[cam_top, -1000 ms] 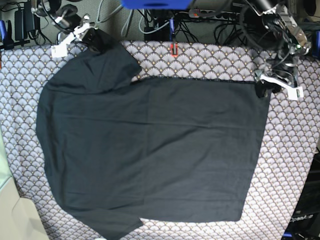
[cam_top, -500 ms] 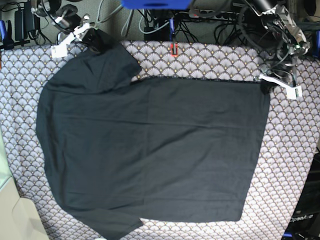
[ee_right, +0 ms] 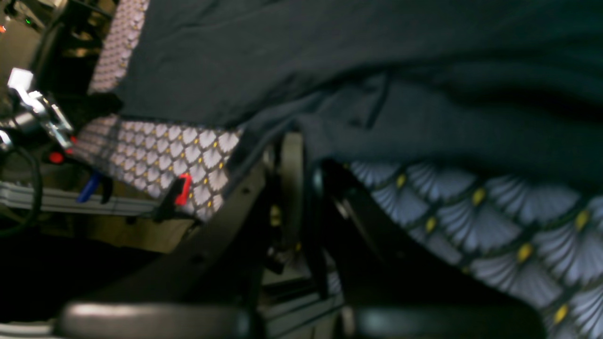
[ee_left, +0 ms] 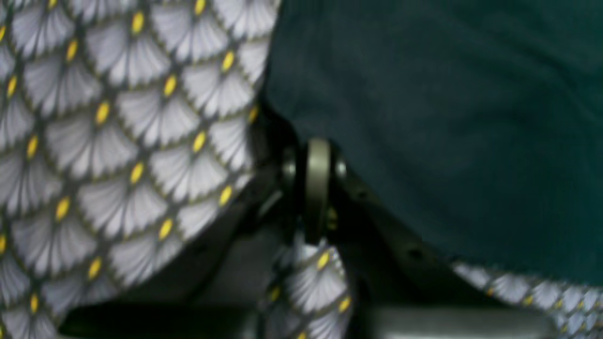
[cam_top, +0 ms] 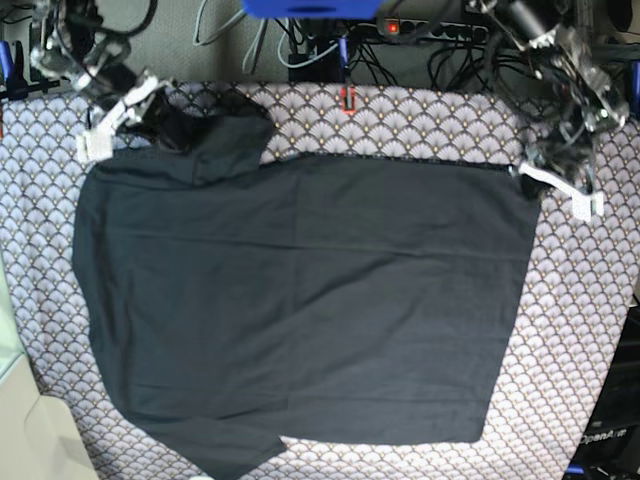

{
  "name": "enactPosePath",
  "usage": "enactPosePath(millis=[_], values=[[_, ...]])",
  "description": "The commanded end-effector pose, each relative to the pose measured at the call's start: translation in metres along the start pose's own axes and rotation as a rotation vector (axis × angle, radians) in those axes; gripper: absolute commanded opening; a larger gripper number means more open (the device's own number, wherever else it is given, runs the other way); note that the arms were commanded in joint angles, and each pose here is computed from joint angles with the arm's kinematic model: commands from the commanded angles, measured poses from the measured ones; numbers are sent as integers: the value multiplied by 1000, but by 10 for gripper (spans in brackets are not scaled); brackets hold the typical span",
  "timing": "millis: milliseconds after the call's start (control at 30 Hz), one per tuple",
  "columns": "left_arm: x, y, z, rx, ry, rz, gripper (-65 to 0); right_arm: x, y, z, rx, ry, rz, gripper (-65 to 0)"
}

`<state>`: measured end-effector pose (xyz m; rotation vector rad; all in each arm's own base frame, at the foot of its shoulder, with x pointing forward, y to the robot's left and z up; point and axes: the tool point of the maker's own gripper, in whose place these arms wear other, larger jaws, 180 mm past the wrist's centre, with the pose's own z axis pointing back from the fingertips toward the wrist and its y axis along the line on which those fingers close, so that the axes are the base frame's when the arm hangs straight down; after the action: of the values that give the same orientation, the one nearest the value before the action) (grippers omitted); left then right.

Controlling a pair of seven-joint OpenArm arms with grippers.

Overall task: Fold the T-shirt properly
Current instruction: 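Lift the shoulders and fold them over toward the hem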

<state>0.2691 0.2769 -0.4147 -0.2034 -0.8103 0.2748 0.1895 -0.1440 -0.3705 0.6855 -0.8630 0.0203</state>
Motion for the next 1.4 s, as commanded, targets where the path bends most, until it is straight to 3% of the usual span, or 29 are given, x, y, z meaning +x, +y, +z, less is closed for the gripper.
enactPosePath(millis=[0,233,433,600,800,1000,1367], values=[[27,0,2,-7,-64,-27,-650,24,1,1,19,-53,39,-650],[75,6,-5,60,-151,80,-650,83,-12,-17,2,-65,166,-650],[106,-15,-17,46,-188,102,-650,134,-21,-31,-3,-83,252,-650],[115,-37,-32,24,-174,119,-650,164,-51,-44,-35,-94,205,-650],[112,-48,-59,14,-112,187,-650,202,-66,-65,-24,-92,204,-650],[124,-55,-65,-4,-121,200,-650,238,-73,-85,-36,-88,217,-650],[171,-50,-53,-7,-216,183,-650,238,-82,-118,-113,-20,252,-650]])
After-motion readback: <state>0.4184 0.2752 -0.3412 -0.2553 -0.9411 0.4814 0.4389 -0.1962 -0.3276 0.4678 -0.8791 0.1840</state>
